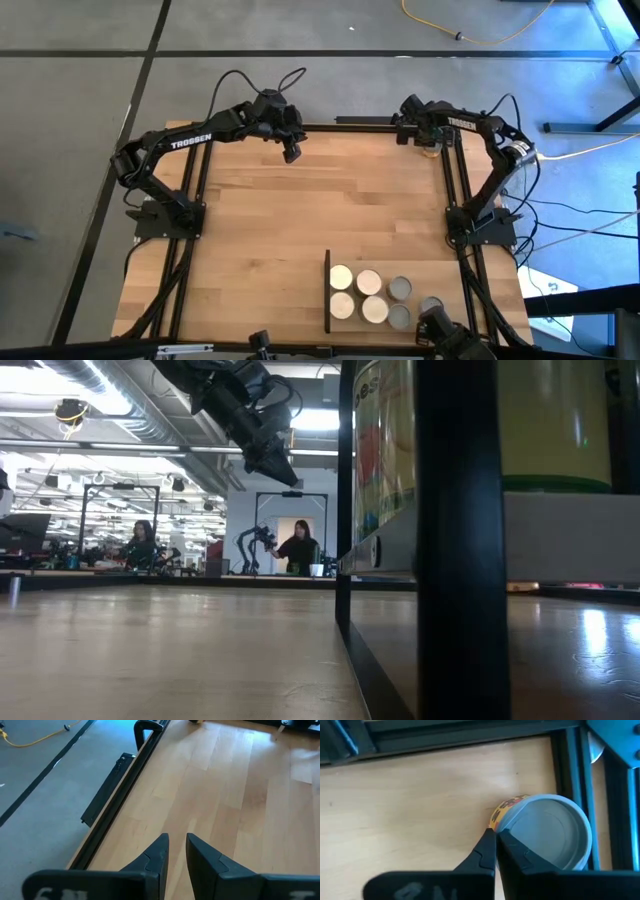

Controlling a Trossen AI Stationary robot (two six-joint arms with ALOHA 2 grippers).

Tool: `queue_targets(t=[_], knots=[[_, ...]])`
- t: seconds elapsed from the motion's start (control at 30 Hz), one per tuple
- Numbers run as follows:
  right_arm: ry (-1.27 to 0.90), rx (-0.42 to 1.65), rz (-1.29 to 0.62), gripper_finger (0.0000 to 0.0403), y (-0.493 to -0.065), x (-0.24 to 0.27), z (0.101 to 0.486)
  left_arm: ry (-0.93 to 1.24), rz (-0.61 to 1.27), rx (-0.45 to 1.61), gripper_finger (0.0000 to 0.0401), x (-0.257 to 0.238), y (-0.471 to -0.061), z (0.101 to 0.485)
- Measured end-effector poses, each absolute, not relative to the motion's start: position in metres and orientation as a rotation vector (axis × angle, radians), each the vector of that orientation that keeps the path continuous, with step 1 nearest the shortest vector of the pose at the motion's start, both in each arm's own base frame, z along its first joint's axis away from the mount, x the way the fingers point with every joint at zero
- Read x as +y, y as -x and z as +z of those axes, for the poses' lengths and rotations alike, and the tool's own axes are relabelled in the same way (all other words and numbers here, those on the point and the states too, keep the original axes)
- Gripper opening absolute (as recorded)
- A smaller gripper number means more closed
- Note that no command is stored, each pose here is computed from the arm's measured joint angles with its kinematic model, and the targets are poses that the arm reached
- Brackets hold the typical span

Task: Pick and place cans onto a shelf
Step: Put the canned pineapple rings on the shelf

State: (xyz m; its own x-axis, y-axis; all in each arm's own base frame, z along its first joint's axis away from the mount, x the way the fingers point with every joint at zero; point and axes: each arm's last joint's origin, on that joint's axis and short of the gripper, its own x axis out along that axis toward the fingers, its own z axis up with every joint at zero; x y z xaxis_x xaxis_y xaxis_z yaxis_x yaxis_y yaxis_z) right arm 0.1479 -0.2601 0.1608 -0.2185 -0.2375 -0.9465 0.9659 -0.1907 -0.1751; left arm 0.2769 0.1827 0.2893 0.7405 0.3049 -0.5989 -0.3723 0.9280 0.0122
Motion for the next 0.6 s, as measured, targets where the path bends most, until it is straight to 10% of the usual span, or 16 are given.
queue_targets(t=[0.6], knots=[[-0.885,1.116,-1.238,0.0004,-0.169,-0.228,0.2,0.109,0.371,0.636,0.0058,0.183,-0.277,0.289]])
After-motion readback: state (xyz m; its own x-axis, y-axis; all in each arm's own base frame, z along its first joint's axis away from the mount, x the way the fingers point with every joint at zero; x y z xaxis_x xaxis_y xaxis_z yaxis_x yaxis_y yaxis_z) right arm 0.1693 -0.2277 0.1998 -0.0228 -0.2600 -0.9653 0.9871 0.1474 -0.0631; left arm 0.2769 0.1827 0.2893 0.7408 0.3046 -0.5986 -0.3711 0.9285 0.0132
